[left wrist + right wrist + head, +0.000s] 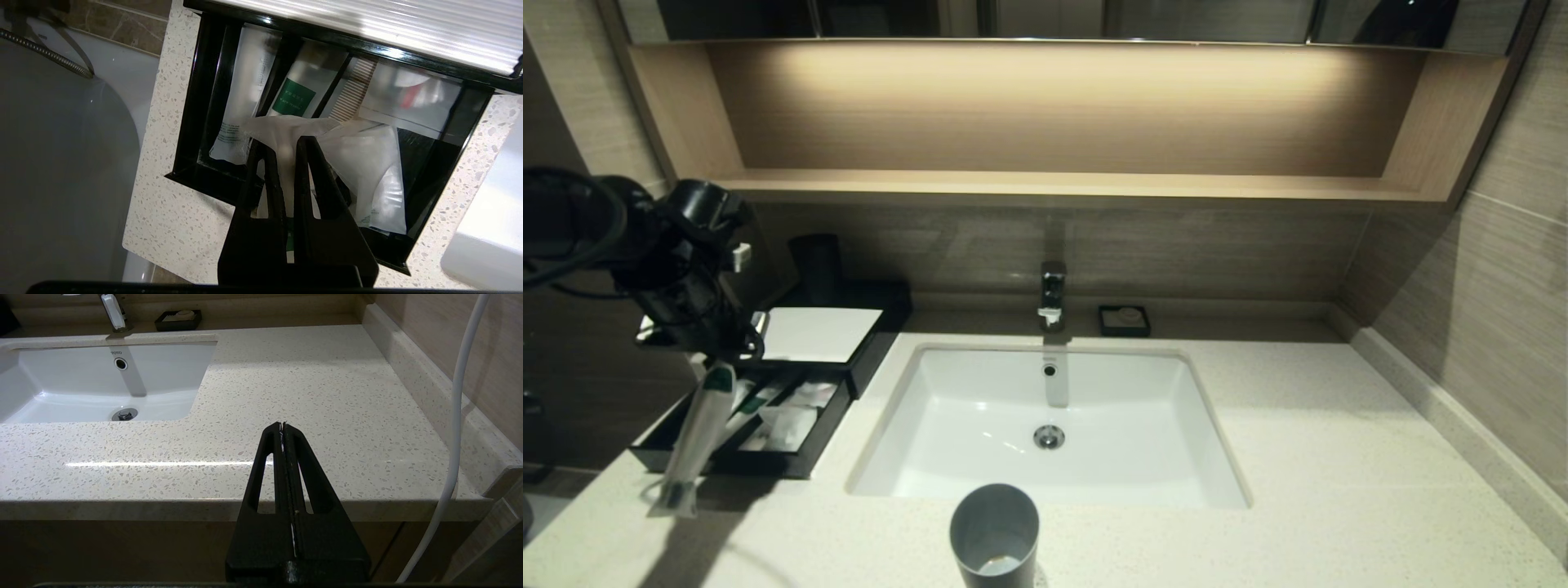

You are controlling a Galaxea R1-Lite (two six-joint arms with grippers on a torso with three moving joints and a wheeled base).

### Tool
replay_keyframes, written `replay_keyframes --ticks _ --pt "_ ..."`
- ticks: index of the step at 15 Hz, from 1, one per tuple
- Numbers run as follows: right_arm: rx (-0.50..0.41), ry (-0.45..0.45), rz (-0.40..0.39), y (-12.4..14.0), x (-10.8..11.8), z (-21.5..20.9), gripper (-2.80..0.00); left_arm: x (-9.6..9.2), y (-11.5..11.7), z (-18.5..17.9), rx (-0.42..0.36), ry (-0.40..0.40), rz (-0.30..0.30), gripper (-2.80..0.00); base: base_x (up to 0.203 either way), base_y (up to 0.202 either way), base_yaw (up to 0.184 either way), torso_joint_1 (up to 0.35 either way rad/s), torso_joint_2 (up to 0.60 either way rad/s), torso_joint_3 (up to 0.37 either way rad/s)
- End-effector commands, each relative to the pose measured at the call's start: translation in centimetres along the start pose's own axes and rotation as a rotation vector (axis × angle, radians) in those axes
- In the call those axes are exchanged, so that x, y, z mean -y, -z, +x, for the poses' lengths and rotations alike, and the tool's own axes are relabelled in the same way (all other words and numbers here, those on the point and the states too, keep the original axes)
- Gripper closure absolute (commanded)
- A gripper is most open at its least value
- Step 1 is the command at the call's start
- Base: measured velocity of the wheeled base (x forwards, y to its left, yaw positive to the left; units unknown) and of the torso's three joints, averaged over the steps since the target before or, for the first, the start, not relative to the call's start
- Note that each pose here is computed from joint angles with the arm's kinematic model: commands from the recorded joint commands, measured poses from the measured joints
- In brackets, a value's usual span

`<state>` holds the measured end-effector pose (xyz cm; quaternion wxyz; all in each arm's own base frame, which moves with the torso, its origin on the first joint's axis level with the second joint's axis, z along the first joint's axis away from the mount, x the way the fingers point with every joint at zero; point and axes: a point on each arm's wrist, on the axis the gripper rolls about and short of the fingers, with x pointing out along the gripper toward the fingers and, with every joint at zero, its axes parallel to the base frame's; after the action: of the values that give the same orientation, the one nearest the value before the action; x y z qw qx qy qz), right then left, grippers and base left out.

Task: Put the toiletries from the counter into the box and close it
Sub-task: Place the bathroom toiletry into the drawer

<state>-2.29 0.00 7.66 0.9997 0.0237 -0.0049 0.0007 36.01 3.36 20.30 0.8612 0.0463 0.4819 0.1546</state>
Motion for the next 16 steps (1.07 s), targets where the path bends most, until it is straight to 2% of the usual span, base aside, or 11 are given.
replay_keyframes --ticks 1,7,16 --pt "-0.001 0.001 0.000 0.0 0.0 0.0 0.00 0.2 0.0 1.2 -0.023 -0.016 0.029 0.00 0.000 0.000 0.000 0.000 0.00 0.000" --pt "-0.002 0.001 0.000 0.0 0.0 0.0 0.00 0.4 0.0 2.6 -0.052 -0.039 0.094 0.00 0.000 0.000 0.000 0.000 0.00 0.000" --pt "-0.002 0.000 0.000 0.0 0.0 0.0 0.00 1.3 0.0 5.7 -0.107 -0.051 0.110 0.00 0.000 0.000 0.000 0.000 0.00 0.000"
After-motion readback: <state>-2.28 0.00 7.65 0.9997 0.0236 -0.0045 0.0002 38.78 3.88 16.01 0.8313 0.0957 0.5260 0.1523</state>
